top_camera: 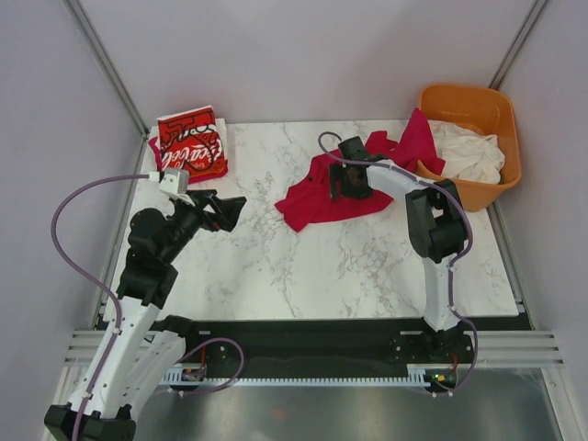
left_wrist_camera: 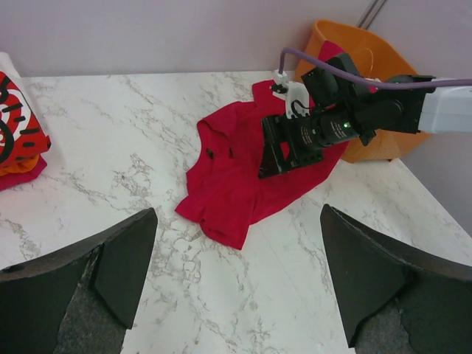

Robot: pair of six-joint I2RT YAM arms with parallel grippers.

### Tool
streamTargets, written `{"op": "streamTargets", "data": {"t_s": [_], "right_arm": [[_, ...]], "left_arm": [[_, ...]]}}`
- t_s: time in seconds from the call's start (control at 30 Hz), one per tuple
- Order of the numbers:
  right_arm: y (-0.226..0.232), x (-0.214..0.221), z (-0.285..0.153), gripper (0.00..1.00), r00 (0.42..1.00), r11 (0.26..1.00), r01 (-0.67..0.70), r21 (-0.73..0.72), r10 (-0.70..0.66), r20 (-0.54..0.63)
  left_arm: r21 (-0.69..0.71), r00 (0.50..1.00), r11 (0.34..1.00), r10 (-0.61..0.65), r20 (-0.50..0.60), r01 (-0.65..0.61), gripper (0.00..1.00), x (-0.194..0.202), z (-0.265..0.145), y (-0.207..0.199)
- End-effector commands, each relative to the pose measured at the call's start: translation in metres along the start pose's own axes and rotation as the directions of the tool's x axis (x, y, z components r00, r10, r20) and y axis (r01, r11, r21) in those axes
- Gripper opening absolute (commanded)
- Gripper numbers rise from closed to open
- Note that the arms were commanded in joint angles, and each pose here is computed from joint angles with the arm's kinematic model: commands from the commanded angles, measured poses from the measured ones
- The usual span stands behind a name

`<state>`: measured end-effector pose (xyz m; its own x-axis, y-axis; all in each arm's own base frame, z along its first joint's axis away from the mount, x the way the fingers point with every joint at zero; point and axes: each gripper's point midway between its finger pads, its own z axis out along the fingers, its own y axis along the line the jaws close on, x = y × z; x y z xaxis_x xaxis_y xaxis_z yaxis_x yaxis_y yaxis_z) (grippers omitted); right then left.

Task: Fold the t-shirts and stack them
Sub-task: Move the tshirt to the center of the board

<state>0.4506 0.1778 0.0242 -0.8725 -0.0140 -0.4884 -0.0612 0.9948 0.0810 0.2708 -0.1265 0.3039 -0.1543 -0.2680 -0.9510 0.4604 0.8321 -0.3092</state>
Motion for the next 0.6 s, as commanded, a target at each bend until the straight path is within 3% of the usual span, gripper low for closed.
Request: {"op": "streamTargets", "data": {"t_s": [0.0, 0.03, 0.07, 0.13, 0.17, 0.27, 0.43, 0.57], "right_arm": [[0.016, -0.026, -0.005, 0.77, 0.999, 1.0, 0.003, -0.008, -0.003, 0.04], [0.019, -0.019, 0.003, 0.73, 1.0, 1.0, 0.008, -0.015, -0.007, 0.016], [0.023, -0.017, 0.006, 0.48, 1.0, 1.0, 0.015, -0.025, -0.015, 0.008], [0.032, -0.009, 0.01, 0.27, 0.999, 0.999, 0.032, -0.032, -0.032, -0.005], [0.036, -0.01, 0.01, 0.03, 0.999, 0.999, 0.037, -0.036, -0.037, -0.004], [0.061, -0.021, -0.004, 0.0, 0.998, 0.996, 0.054, -0.072, -0.051, 0.038], [0.142, -0.035, -0.041, 0.0, 0.989, 0.975, 0.127, -0.184, -0.11, 0.103], [0.172, -0.041, -0.05, 0.0, 0.991, 0.958, 0.09, -0.273, -0.059, 0.12]], "left_arm": [[0.015, 0.999, 0.999, 0.029, 0.026, -0.03, 1.0, -0.007, 0.0, -0.003], [0.018, 0.999, 0.999, 0.029, 0.025, -0.03, 1.0, -0.007, 0.0, -0.004], [0.018, 0.999, 0.999, 0.031, 0.025, -0.031, 1.0, -0.007, 0.0, -0.004], [0.016, 0.999, 0.999, 0.029, 0.025, -0.03, 1.0, -0.008, 0.0, -0.004], [0.019, 0.999, 0.999, 0.029, 0.023, -0.029, 1.0, -0.007, 0.001, -0.004], [0.015, 0.999, 0.999, 0.03, 0.027, -0.03, 1.0, -0.009, 0.001, -0.004], [-0.016, 0.999, 0.999, 0.035, 0.039, -0.034, 1.0, -0.011, -0.001, 0.001], [-0.064, 0.999, 0.998, 0.032, 0.035, -0.03, 1.0, -0.009, -0.003, 0.01]]}}
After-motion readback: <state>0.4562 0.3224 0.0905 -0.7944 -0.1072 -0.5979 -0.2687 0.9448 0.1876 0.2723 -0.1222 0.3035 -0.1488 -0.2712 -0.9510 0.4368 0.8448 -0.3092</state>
